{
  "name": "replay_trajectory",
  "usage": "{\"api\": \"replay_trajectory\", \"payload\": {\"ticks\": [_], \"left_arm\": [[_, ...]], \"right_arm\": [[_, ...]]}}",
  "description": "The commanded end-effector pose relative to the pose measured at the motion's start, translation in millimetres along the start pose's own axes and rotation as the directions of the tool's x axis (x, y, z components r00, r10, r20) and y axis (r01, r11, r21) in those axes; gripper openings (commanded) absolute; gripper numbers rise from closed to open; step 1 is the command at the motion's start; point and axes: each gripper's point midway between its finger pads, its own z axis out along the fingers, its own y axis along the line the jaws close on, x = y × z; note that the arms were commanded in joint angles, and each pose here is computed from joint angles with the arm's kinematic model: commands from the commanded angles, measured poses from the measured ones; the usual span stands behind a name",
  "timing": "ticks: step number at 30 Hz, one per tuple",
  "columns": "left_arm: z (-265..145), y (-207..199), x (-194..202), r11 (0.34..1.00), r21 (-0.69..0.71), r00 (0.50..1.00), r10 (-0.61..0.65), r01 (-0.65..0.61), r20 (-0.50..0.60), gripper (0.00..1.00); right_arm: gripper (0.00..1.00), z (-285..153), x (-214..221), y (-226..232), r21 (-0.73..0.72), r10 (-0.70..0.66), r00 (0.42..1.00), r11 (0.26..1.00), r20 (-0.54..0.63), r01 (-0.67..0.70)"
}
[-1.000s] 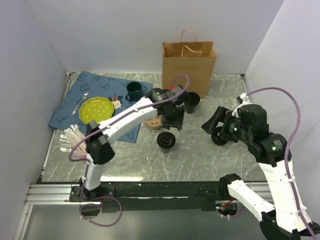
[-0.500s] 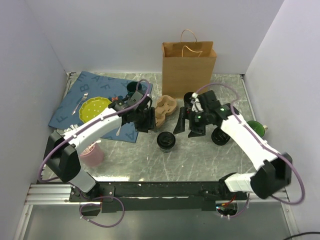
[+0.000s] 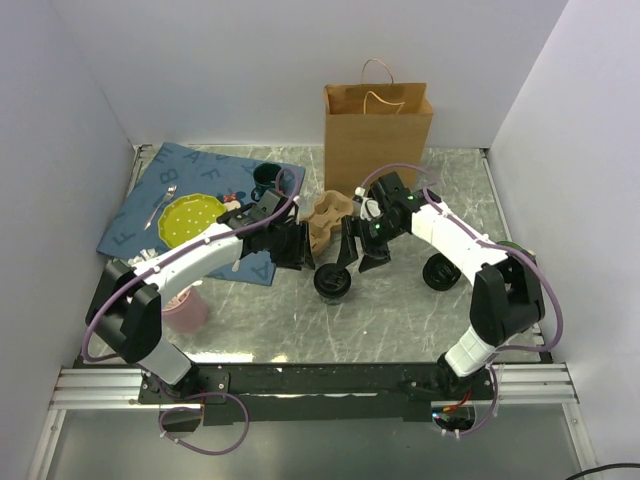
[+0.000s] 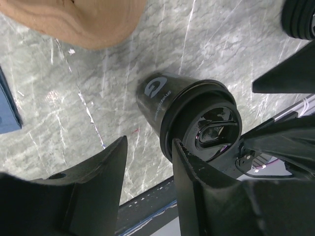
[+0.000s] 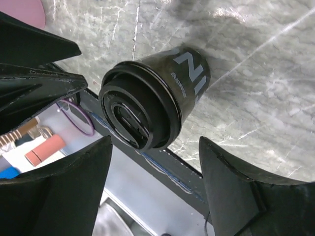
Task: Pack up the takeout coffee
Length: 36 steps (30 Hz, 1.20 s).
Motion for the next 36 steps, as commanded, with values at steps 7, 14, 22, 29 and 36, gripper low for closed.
{"api": "replay_trajectory", "payload": {"ticks": [7,14,22,29,36], "left_arm": [[-5,-13,-9,0.997,0.059,0.999,0.046,-0.047,0.012,0.48],[-1,-17,7,0.991,0.125,0.998,0.047,-0.042,-0.042,0.48],[8,-13,12,0.991,0.127,0.997,0.050,-0.042,-0.065,0.47],[15,-8,16,0.993,0.115,0.996,0.044,-0.034,-0.082,0.46],[14,-8,14,0.994,0.108,0.996,0.043,-0.035,-0.079,0.47]], "right_arm": [[0.84,4,-7,19,-0.132,-0.119,0.993,0.984,-0.008,0.117],[0.82,17,-1,10,-0.141,-0.113,0.992,0.984,-0.047,0.106],[0.74,26,0,1,-0.119,-0.110,0.991,0.988,-0.074,0.100],[0.70,36,8,-7,-0.120,-0.099,0.991,0.989,-0.088,0.088],[0.70,39,8,-12,-0.109,-0.096,0.993,0.990,-0.074,0.087]]}}
